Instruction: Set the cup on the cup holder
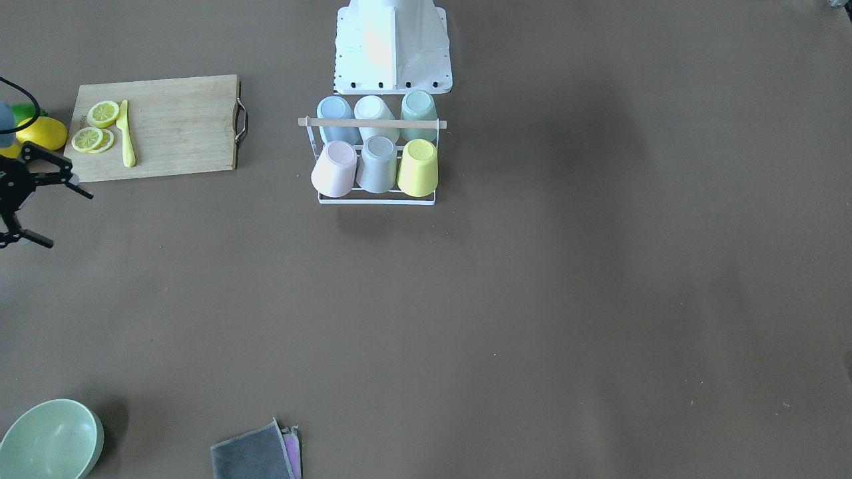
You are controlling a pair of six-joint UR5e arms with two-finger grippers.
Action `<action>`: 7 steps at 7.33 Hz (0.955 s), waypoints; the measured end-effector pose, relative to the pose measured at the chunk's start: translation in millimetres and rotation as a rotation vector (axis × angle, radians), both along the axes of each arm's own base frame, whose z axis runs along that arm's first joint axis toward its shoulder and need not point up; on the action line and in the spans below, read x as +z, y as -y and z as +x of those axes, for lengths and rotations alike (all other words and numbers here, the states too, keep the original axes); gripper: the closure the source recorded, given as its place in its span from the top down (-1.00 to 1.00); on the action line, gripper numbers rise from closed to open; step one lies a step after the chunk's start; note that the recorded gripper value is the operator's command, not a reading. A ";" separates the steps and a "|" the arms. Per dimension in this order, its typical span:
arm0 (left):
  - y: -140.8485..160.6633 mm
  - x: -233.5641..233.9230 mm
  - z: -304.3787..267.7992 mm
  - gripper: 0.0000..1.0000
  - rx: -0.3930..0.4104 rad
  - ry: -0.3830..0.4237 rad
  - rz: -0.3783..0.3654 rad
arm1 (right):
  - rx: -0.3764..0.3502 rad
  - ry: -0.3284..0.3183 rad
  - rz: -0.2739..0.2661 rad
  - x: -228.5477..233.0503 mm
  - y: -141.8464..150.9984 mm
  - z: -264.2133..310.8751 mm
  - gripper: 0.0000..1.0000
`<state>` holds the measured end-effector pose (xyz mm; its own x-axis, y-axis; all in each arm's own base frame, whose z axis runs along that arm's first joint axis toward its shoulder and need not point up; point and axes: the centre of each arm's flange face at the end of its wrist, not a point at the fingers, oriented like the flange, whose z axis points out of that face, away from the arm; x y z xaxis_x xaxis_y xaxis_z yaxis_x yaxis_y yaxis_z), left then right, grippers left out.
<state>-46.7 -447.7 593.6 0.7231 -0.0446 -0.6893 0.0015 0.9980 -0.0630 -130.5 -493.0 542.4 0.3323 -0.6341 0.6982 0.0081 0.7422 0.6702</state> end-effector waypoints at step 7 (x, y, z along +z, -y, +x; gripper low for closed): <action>-4.0 13.4 -18.0 0.98 0.139 0.012 0.169 | 0.256 -0.398 -0.647 131.9 9.6 187.0 1.00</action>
<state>-64.8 -443.6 607.0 0.7225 0.1712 -0.6698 -0.1370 0.9851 0.1041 56.6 -502.6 674.3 0.7141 -0.0143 0.6999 -0.0676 0.9937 0.0893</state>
